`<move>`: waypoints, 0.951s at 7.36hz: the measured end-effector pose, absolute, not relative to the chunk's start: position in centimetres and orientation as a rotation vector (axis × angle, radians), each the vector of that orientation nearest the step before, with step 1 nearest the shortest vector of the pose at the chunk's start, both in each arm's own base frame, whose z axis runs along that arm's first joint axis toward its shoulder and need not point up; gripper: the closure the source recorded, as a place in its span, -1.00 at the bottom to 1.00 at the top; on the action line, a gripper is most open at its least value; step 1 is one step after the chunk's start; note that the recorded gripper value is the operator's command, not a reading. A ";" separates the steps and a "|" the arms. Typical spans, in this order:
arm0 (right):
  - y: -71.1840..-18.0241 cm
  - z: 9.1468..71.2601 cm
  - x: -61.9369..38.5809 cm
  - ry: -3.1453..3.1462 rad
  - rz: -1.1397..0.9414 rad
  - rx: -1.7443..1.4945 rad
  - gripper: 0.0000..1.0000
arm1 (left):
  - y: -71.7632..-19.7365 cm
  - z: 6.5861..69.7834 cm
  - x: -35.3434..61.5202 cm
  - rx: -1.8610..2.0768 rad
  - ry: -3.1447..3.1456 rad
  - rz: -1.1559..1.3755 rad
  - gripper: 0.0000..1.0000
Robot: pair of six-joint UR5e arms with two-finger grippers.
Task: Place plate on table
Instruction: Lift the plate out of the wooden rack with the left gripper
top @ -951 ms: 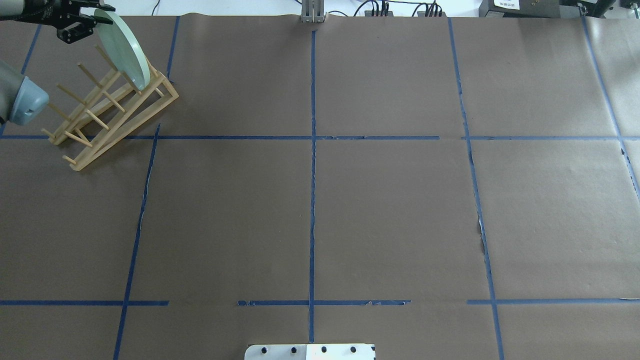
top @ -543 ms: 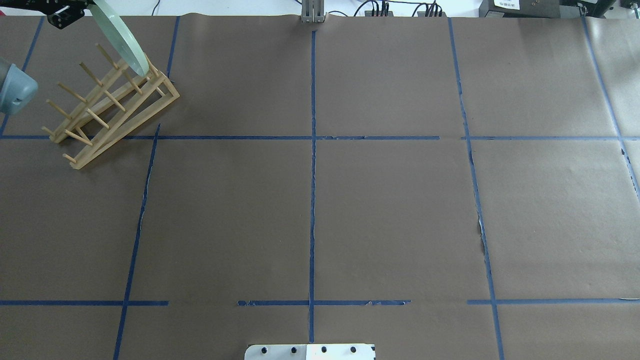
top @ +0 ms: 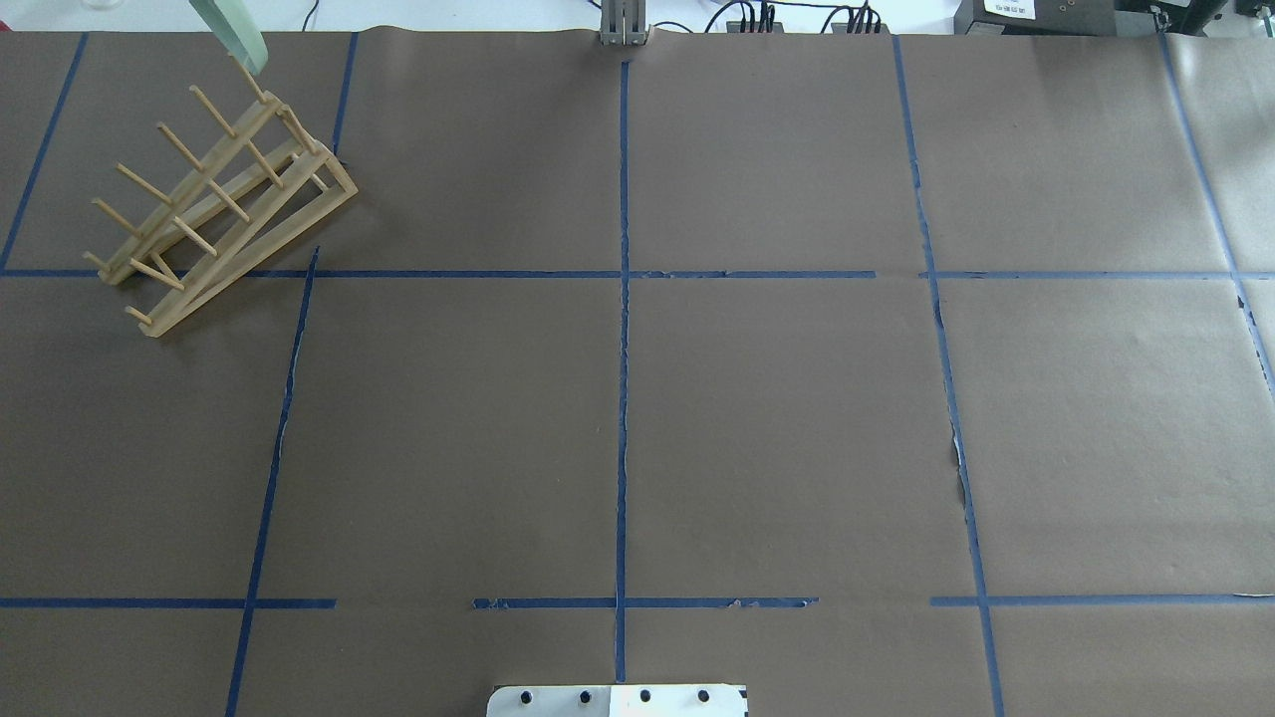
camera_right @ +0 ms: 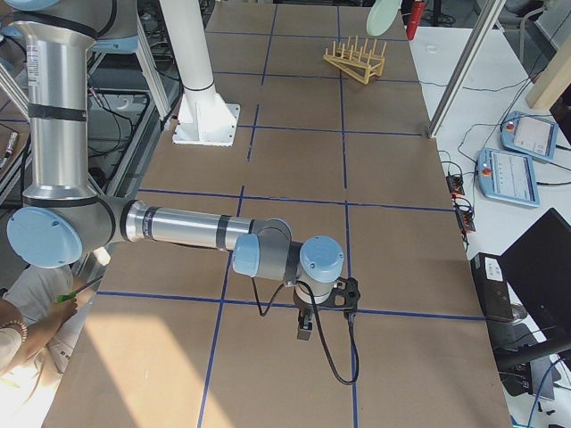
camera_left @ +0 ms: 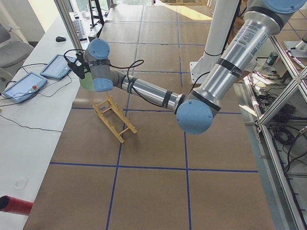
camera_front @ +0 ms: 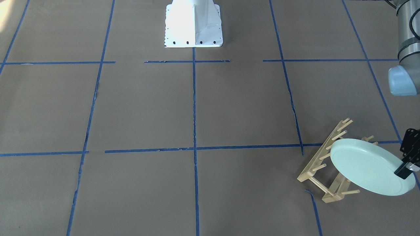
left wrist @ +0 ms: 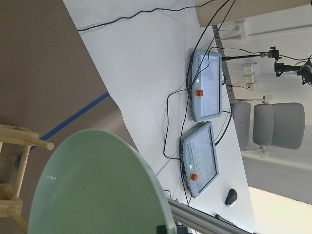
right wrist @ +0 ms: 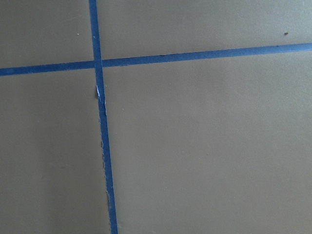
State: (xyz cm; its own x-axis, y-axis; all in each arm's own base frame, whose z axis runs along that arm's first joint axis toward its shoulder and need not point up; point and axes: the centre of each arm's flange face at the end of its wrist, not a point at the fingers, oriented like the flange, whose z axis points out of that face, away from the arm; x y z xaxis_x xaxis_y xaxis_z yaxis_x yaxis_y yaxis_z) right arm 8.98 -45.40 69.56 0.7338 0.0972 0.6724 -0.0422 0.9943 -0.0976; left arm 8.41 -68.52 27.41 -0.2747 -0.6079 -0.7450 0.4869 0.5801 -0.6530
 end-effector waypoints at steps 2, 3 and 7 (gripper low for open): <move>-45.4 69.6 9.0 -0.743 0.077 -0.077 -1.00 | -68.0 21.3 14.0 -0.135 1.431 -0.979 1.00; -45.4 69.6 9.0 -0.743 0.077 -0.078 -1.00 | -66.7 19.4 17.9 -0.117 1.357 -0.932 1.00; -45.4 69.6 9.0 -0.743 0.077 -0.077 -1.00 | -59.5 16.2 38.6 -0.034 0.885 -0.765 1.00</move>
